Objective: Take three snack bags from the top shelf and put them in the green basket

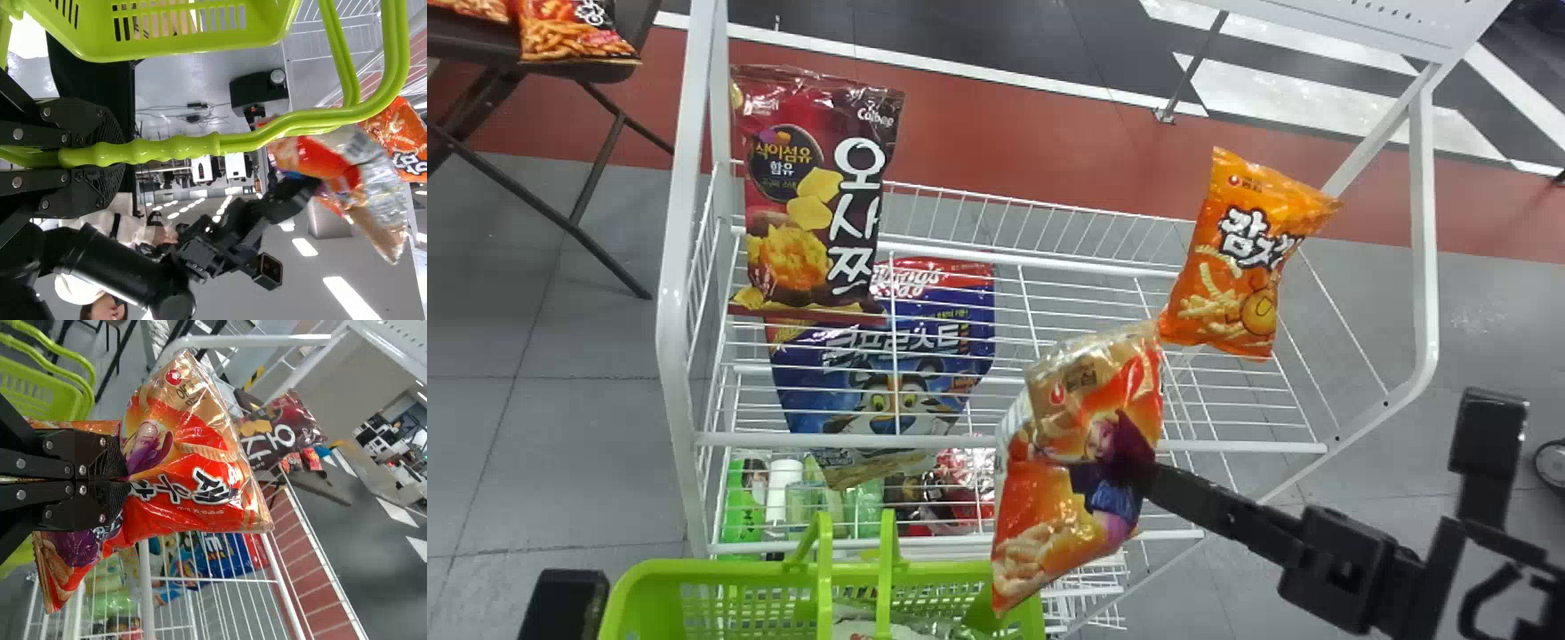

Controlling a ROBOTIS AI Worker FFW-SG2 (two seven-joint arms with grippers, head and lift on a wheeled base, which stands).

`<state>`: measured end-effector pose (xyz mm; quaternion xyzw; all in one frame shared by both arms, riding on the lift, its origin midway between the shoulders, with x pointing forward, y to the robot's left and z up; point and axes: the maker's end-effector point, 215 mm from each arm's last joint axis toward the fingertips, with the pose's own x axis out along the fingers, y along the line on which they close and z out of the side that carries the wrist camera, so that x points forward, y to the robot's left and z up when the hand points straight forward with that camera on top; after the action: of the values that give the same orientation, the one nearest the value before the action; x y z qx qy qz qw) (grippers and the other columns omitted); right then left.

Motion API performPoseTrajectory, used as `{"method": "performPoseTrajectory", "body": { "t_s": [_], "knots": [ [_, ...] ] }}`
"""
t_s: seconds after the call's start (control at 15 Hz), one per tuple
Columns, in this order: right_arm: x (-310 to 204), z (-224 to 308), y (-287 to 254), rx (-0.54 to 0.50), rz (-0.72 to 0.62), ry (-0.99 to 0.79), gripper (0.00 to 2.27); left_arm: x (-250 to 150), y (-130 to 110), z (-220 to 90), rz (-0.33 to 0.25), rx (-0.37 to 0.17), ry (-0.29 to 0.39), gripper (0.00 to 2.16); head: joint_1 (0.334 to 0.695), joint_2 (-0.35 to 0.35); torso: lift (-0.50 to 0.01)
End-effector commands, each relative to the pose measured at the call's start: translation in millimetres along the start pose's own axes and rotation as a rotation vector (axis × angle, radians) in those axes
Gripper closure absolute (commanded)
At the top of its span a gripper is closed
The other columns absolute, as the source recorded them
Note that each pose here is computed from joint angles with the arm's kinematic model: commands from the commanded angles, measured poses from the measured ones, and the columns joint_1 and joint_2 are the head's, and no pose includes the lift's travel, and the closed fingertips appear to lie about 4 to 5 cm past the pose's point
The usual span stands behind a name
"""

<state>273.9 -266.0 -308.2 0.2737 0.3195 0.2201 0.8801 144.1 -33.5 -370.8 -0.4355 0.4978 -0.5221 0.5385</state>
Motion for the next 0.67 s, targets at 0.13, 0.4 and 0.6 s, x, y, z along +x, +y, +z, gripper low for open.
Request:
{"method": "performPoseTrajectory", "body": {
  "t_s": [0.13, 0.4, 0.6],
  "knots": [
    [-1.0, -38.6, 5.0, 0.072, 0.028, 0.085, 2.11, 1.8, -1.1, -2.9, -0.002, -0.002, 0.008, 1.40, 0.695, -0.350, -0.028],
    [18.5, -109.0, 10.4, 0.211, 0.088, 0.228, 2.11, 2.3, -2.9, -2.6, -0.003, 0.004, 0.009, 1.40, 0.695, -0.350, -0.028],
    [32.8, -166.3, 23.9, 0.272, 0.107, 0.355, 2.11, 2.4, -3.9, -2.8, -0.003, 0.009, 0.012, 1.40, 0.695, -0.350, -0.028]
  ]
}}
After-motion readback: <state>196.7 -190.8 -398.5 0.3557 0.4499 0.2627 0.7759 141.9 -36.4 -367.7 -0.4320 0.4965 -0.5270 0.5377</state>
